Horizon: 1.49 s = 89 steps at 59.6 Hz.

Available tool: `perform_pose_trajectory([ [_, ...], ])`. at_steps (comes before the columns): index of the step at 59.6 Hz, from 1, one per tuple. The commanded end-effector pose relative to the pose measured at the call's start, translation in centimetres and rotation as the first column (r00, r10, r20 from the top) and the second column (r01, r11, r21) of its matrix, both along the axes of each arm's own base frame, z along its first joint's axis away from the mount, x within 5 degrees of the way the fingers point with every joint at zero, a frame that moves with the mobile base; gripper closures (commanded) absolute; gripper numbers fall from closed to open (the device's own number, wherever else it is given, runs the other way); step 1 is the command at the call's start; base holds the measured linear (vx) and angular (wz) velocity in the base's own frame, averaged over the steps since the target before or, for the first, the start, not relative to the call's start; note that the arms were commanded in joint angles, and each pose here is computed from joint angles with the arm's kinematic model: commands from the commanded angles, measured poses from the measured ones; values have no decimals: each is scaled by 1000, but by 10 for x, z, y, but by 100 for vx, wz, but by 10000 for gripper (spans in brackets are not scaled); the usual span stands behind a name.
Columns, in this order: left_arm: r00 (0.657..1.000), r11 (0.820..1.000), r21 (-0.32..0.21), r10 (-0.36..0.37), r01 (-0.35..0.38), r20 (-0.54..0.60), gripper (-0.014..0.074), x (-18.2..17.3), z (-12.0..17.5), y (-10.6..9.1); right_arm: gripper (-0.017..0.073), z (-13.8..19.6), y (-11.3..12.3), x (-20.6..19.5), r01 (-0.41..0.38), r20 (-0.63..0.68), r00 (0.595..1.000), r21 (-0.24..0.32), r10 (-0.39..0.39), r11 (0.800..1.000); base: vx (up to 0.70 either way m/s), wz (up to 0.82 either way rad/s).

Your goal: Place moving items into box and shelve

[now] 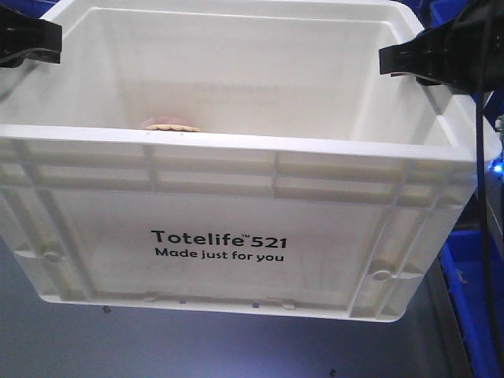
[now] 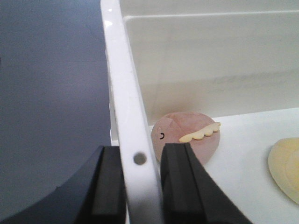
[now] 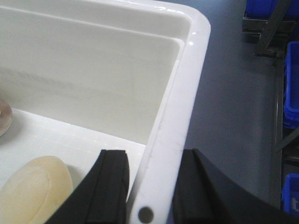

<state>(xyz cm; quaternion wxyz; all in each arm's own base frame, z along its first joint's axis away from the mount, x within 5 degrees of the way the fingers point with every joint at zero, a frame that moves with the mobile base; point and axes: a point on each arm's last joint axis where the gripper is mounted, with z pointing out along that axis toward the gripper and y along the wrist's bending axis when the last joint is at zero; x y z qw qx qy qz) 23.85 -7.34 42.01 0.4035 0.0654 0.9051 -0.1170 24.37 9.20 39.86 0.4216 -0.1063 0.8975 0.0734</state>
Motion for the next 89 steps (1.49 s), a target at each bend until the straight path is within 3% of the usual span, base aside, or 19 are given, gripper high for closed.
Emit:
perform_pose_trajectory([
  [1, 979, 987, -148, -24, 55, 200, 600, -10, 37, -9, 565, 36, 5, -4, -42, 210, 978, 136, 12, 990, 32, 11],
  [89, 979, 987, -148, -24, 55, 200, 600, -10, 37, -9, 565, 36, 5, -4, -42, 210, 978, 136, 12, 990, 26, 31],
])
